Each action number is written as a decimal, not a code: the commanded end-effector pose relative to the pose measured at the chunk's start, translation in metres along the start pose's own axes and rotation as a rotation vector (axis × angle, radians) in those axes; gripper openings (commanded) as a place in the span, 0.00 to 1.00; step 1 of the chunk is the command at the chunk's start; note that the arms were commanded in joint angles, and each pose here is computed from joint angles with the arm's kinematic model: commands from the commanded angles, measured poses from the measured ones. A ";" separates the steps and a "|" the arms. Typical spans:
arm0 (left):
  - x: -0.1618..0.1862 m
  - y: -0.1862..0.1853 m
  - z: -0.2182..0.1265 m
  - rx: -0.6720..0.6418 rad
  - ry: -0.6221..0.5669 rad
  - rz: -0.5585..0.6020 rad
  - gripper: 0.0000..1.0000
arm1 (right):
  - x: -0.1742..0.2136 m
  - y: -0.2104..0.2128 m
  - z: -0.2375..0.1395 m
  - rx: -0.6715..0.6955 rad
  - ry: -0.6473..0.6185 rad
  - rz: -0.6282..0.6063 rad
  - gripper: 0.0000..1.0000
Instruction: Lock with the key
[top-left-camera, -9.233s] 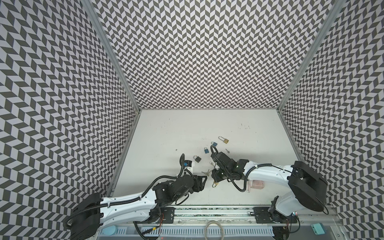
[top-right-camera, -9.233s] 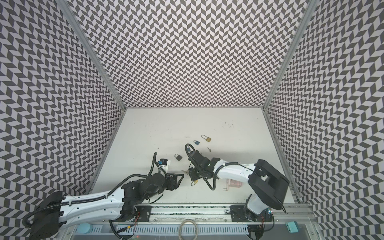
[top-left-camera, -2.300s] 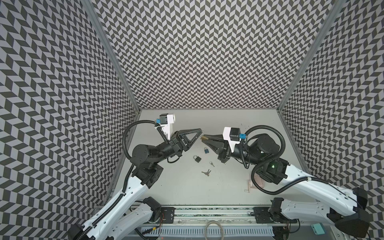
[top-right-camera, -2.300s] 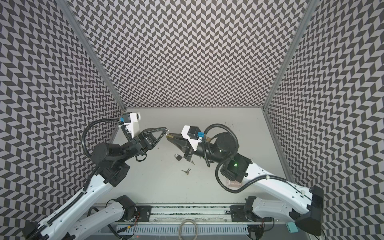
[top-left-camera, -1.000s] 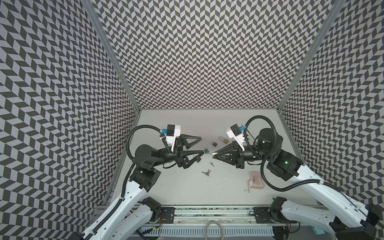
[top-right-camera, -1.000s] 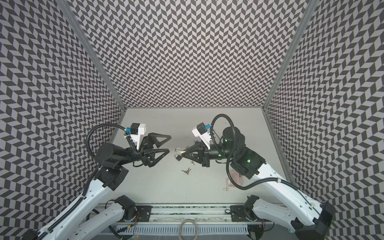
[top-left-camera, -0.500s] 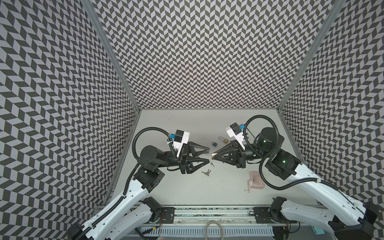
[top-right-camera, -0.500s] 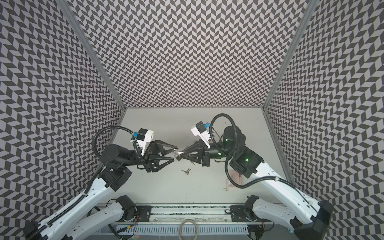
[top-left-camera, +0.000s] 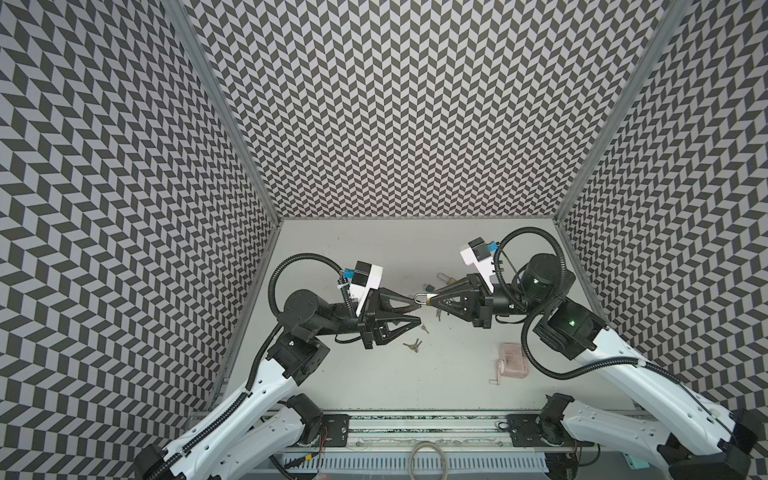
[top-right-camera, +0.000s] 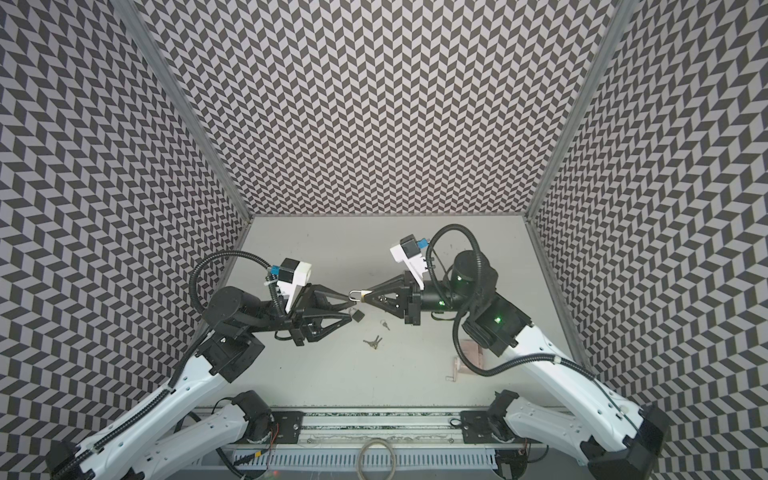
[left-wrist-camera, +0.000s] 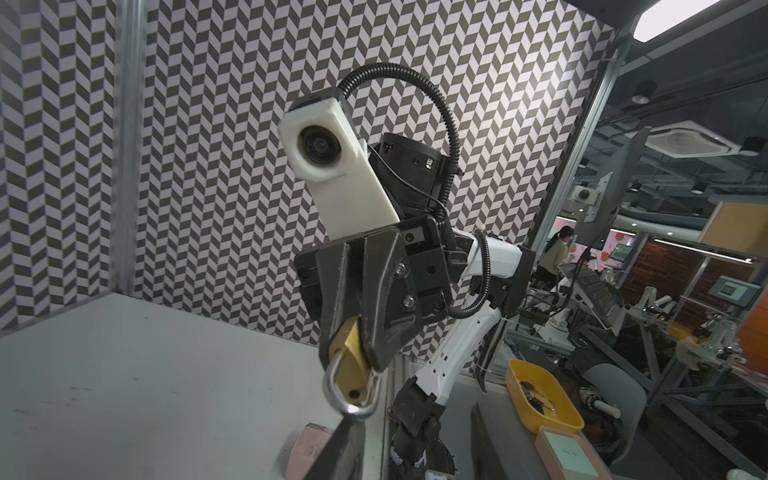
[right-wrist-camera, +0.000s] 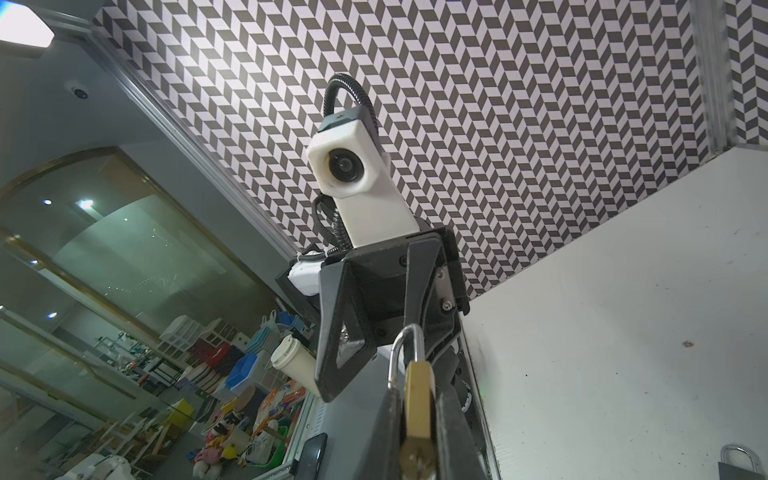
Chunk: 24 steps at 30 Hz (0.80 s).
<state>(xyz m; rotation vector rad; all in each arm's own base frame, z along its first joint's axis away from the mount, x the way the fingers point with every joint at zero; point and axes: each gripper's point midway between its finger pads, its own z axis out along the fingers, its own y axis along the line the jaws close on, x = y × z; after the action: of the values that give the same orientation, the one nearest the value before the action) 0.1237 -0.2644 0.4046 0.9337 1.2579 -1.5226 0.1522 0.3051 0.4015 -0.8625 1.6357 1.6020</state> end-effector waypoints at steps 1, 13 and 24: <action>-0.020 0.003 -0.004 -0.082 -0.041 0.047 0.57 | -0.007 0.005 -0.007 0.020 -0.029 -0.045 0.00; -0.026 0.033 -0.009 -0.180 -0.078 -0.018 0.82 | 0.002 0.023 -0.012 -0.061 0.000 -0.107 0.00; -0.020 0.016 0.006 -0.048 -0.050 -0.046 0.56 | 0.005 0.023 -0.009 -0.082 0.011 -0.124 0.00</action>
<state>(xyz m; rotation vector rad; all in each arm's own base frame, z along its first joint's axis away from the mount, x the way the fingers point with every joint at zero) 0.1557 -0.2696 0.4046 0.7974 1.3587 -1.5254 0.1341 0.2979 0.3996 -0.9664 1.5876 1.5928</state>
